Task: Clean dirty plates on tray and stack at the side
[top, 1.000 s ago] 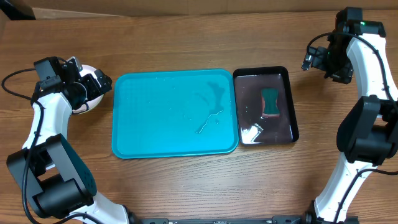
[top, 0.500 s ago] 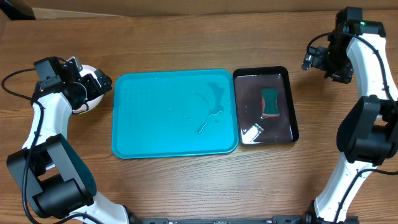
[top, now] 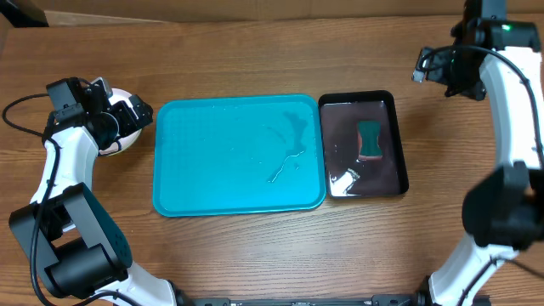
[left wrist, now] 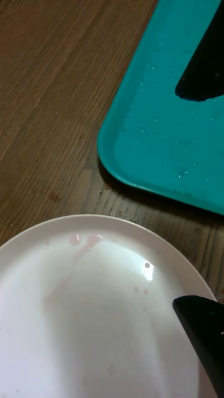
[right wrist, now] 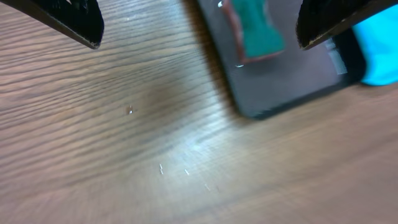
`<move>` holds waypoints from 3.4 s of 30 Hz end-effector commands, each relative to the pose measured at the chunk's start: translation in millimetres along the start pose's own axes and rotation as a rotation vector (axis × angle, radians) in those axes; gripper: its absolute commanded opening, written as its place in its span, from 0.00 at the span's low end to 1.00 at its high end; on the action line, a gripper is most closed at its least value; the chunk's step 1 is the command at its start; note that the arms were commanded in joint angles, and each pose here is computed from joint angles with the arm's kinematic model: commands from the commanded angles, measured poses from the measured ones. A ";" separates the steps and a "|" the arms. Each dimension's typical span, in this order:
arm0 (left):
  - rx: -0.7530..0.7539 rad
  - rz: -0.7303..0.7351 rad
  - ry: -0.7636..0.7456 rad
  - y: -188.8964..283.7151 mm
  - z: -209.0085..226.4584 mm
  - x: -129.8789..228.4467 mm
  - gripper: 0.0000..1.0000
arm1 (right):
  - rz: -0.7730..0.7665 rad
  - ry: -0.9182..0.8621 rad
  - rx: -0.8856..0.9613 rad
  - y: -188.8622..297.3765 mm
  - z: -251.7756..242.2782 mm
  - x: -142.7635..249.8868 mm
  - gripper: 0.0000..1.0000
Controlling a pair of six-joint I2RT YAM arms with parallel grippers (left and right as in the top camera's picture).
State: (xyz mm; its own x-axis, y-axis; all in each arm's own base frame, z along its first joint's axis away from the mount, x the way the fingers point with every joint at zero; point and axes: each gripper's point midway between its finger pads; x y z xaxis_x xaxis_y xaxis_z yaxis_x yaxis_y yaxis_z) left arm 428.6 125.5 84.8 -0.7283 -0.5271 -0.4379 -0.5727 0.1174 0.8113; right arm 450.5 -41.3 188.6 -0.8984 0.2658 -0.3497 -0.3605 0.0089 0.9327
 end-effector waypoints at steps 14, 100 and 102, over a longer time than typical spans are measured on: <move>0.016 0.000 -0.027 1.4 -4.7 0.8 1.00 | -0.687 0.015 -0.117 295.7 0.2 44.7 1.00; 0.016 0.000 -0.027 1.4 -4.7 0.8 1.00 | -1.160 0.289 -0.285 58.6 7.5 207.0 1.00; 0.016 0.000 -0.027 1.4 -4.7 0.8 1.00 | -1.160 0.289 -0.285 58.6 7.5 207.0 1.00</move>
State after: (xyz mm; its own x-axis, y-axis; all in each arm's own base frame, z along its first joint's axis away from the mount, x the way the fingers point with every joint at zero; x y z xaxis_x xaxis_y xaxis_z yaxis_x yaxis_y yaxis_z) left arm 428.5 125.5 84.7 -0.7285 -0.5272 -0.4375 -0.5724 0.1175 0.8115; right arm 245.3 22.0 172.2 -0.0272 0.0209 -0.9994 -0.9919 -0.1246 0.0244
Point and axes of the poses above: each gripper's point midway between its finger pads, its own y axis back along the fingers, its own z axis along the line the jaws close on, x = y × z, and after that the axes turned 3 degrees about y, right-handed
